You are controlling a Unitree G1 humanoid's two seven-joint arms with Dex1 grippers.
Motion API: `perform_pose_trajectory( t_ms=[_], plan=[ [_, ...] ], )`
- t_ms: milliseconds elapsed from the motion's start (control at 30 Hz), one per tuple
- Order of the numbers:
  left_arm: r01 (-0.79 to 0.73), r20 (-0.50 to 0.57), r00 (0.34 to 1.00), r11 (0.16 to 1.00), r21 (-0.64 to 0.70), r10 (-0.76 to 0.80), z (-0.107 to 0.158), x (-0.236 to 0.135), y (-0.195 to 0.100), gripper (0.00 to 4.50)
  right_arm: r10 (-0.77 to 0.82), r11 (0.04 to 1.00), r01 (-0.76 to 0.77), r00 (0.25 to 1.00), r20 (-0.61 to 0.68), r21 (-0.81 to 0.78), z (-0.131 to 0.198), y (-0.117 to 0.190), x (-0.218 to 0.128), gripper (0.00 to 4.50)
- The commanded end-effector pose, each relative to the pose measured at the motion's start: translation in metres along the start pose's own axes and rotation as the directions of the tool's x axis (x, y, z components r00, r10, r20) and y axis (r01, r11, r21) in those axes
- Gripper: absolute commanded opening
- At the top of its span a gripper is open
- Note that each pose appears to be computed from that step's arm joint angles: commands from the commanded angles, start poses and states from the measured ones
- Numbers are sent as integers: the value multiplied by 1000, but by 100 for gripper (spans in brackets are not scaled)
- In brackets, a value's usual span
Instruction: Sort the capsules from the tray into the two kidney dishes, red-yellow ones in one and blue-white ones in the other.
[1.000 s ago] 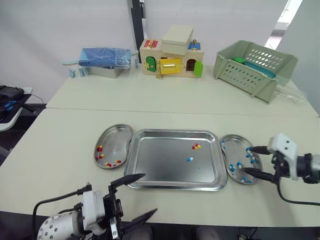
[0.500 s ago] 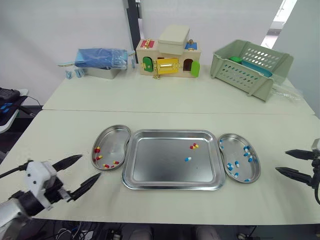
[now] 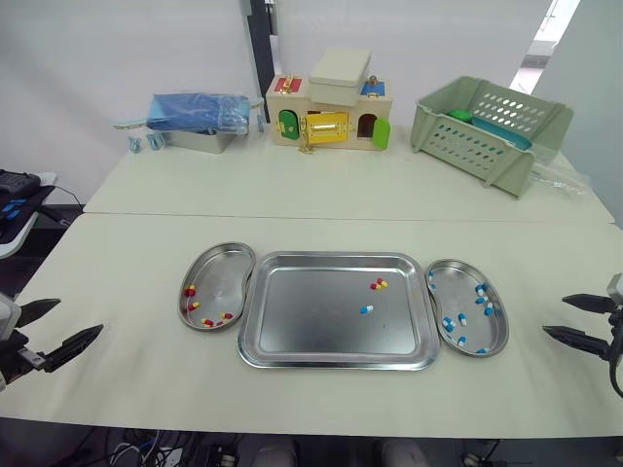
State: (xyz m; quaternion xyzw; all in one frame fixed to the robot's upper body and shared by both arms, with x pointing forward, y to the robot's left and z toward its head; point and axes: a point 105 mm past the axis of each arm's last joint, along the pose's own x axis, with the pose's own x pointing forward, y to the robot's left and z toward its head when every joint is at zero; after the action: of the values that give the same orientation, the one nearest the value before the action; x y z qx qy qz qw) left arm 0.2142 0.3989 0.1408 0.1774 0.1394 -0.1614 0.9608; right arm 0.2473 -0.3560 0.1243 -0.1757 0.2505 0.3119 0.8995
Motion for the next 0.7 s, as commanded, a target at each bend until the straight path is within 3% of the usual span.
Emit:
perform_pose_trajectory(
  t_ms=[33, 267, 533, 700],
  plan=[
    [6, 3, 1000, 999, 42, -6, 6, 0, 6, 450, -8, 1000, 9, 1000, 18, -29, 7, -2, -4, 447],
    [101, 24, 994, 994, 51, -102, 3, 6, -4, 450, -1, 1000, 1, 1000, 12, -31, 4, 0, -3, 447],
    [455, 112, 878, 884, 110, -466, -1, 0, -94, 450, 64, 994, -58, 996, 65, -95, 21, 11, -1, 447],
    [548, 207, 794, 821, 162, -571, 4, 1, -135, 450, 231, 961, -206, 965, 121, -184, 63, 53, 11, 447]
  ],
)
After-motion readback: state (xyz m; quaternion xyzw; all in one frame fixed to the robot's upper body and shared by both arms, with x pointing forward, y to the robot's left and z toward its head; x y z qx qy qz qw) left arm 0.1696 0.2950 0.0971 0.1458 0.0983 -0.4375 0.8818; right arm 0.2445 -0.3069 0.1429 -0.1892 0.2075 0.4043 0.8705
